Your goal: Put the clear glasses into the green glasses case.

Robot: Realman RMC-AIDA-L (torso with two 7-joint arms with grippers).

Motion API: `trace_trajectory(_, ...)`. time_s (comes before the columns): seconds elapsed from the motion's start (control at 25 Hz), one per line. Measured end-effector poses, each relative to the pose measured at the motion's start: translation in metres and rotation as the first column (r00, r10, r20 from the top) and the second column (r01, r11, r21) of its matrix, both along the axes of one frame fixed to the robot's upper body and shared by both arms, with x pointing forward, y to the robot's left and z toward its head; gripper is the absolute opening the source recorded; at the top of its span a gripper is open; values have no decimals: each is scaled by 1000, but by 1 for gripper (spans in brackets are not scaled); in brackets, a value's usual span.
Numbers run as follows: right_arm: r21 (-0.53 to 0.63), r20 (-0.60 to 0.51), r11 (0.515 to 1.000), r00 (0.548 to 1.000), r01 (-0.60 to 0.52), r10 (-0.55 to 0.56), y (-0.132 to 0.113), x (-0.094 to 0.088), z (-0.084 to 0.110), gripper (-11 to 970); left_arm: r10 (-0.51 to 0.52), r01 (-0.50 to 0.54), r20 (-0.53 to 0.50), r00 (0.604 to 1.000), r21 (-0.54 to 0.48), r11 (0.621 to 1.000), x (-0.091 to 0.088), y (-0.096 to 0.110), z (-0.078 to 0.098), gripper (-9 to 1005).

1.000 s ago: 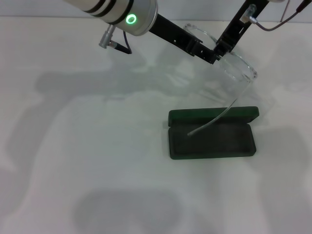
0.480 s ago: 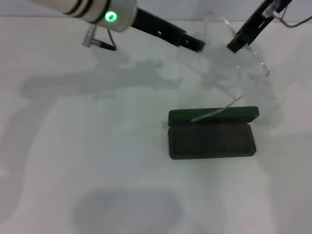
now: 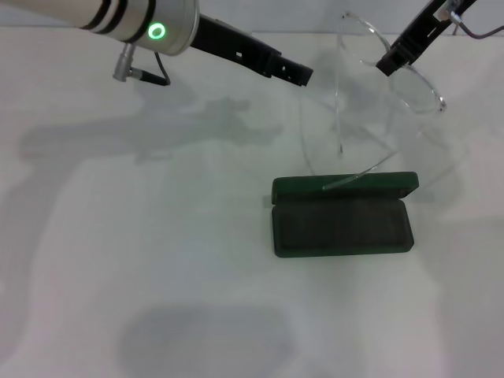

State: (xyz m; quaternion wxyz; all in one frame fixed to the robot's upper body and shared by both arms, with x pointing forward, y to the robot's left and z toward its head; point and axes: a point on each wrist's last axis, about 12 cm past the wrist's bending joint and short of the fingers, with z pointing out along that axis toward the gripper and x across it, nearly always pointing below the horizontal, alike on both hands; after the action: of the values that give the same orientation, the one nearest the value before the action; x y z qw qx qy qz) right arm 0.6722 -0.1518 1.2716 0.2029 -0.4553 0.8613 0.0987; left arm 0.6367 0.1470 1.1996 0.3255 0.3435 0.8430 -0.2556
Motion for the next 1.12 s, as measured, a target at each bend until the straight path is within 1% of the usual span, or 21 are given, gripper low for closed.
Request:
trace_trajectory(0.2, 3, 9, 1000, 1000, -3, 3, 3, 1, 1, 90, -37, 37, -23, 999, 0, 999, -6, -5, 1, 887)
trace_trajectory(0.36, 5, 20, 1000, 1000, -20, 20, 11, 0, 2, 90, -85, 86, -25, 996, 29, 996, -10, -18, -1, 888)
trace_trajectory(0.52, 13, 24, 999, 999, -38, 38, 21, 0, 5, 90, -101, 102, -20, 995, 35, 994, -10, -25, -1, 888)
trace_trajectory(0.76, 19, 31, 998, 997, -65, 65, 34, -1, 9, 89, -86, 86, 5, 996, 14, 996, -6, -29, 4, 888)
trace_trajectory(0.88, 31, 17, 996, 997, -81, 80, 39, -2, 9, 89, -77, 77, 14, 997, 0, 997, -5, -30, 5, 888)
trace_trajectory(1.12, 41, 3, 996, 996, -85, 85, 42, -3, 7, 89, -68, 69, 22, 997, -34, 997, -5, -29, 4, 888)
